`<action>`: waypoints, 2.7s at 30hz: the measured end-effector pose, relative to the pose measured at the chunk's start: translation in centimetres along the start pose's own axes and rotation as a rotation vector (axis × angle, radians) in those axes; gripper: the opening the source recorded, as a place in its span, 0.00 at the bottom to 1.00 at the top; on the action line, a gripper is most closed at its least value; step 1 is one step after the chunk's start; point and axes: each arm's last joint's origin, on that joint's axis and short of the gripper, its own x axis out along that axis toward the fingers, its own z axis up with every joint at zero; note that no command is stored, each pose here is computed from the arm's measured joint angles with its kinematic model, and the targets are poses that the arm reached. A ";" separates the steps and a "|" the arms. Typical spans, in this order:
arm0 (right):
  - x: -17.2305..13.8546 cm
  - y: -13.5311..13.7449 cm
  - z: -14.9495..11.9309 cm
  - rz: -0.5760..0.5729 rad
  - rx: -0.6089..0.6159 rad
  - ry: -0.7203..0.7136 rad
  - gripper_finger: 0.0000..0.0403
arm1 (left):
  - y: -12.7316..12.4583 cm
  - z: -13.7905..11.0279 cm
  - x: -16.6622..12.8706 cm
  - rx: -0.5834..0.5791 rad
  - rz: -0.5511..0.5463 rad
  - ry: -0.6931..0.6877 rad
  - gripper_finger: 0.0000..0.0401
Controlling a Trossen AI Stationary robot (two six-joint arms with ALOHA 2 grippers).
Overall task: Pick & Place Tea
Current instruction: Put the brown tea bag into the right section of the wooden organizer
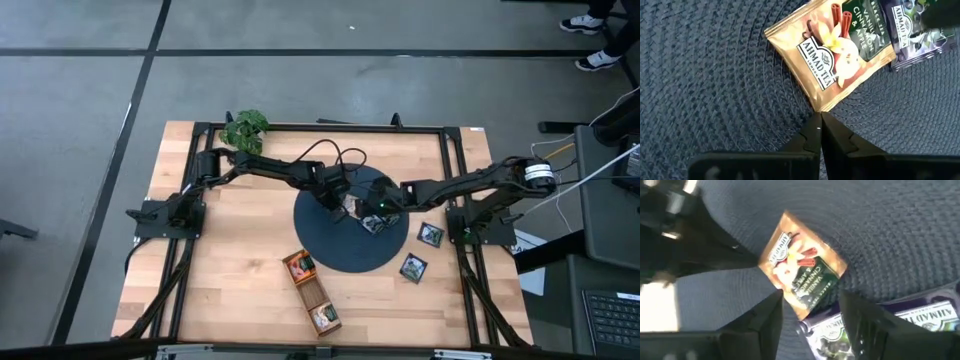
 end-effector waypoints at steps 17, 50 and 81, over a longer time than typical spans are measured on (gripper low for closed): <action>1.2 -0.6 0.8 -0.043 0.005 -0.008 0.48 | 0.1 -0.1 0.2 -0.003 0.027 0.001 0.00; 2.2 -2.1 0.5 0.157 0.085 -0.035 0.15 | 0.2 0.0 0.2 -0.029 0.024 -0.006 0.01; -4.3 1.1 1.2 0.579 0.169 0.065 0.01 | -1.7 0.7 -11.3 0.216 -0.004 -0.081 0.02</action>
